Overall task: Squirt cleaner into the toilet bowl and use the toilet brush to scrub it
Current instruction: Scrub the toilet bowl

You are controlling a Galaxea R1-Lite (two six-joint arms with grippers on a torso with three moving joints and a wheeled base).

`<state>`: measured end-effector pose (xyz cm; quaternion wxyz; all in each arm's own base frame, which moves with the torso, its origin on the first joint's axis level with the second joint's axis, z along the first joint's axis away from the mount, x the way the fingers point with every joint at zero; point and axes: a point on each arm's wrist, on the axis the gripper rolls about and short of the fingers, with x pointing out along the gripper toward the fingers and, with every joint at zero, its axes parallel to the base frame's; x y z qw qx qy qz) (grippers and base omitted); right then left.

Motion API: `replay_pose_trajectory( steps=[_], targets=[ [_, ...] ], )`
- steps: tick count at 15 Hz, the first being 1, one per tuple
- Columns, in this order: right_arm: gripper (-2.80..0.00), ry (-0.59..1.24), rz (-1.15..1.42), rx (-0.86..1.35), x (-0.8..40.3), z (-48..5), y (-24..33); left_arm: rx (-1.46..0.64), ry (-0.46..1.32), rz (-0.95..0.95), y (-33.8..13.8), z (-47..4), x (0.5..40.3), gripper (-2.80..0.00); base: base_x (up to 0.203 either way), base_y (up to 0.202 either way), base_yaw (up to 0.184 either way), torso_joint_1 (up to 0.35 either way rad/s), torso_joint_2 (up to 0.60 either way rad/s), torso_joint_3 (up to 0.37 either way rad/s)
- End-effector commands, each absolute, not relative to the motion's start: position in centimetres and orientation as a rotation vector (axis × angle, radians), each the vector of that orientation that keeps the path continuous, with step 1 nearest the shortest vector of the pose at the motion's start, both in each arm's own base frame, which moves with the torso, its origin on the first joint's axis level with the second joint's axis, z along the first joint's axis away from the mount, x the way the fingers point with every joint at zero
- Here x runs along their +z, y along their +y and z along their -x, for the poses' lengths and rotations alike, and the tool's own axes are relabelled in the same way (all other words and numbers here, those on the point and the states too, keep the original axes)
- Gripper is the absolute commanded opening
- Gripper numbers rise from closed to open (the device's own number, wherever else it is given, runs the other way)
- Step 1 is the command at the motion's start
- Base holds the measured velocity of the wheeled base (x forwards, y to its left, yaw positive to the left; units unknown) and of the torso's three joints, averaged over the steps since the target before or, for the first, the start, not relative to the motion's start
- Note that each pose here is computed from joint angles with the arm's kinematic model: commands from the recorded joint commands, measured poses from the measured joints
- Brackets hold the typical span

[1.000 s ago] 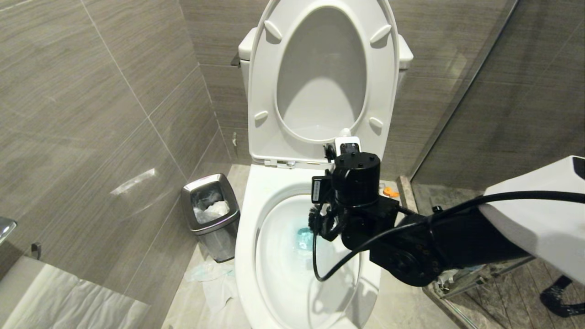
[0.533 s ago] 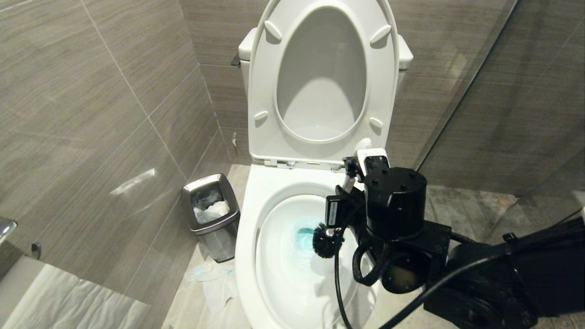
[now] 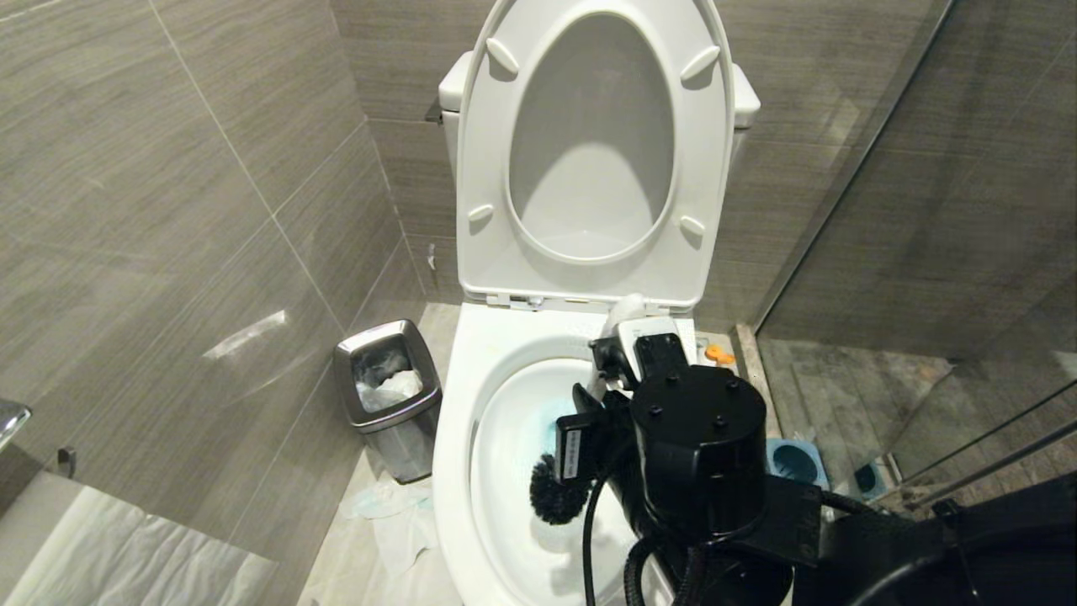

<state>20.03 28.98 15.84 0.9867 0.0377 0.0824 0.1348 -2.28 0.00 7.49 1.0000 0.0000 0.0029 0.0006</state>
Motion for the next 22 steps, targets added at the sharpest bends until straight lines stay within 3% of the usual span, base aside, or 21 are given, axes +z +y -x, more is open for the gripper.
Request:
replay_pose_trajectory(
  steps=[1, 6, 15, 22],
  targets=[
    [-2.80, 0.169, -0.075, 0.275, 14.8, -20.7, 31.0, 0.002, 0.006, 0.000, 0.0, 2.3, 7.5, -2.80, 0.000, 0.000, 0.000, 0.000, 0.00, 0.000],
    [-2.80, 0.119, -0.098, 0.244, 13.9, -23.9, 35.3, 0.002, 0.006, 0.000, 0.0, 2.3, 7.5, -2.80, 0.000, 0.000, 0.000, 0.000, 0.00, 0.000],
    [-2.80, 0.068, -0.054, 0.055, 12.7, -33.6, 32.2, 0.002, 0.006, 0.000, 0.0, 2.3, 7.5, -2.80, 0.000, 0.000, 0.000, 0.000, 0.00, 0.000],
    [-2.80, 0.073, -0.040, 0.011, 15.3, -32.6, 27.7, 0.002, 0.006, 0.000, 0.0, 2.3, 7.5, -2.80, 0.000, 0.000, 0.000, 0.000, 0.00, 0.000]
  ],
)
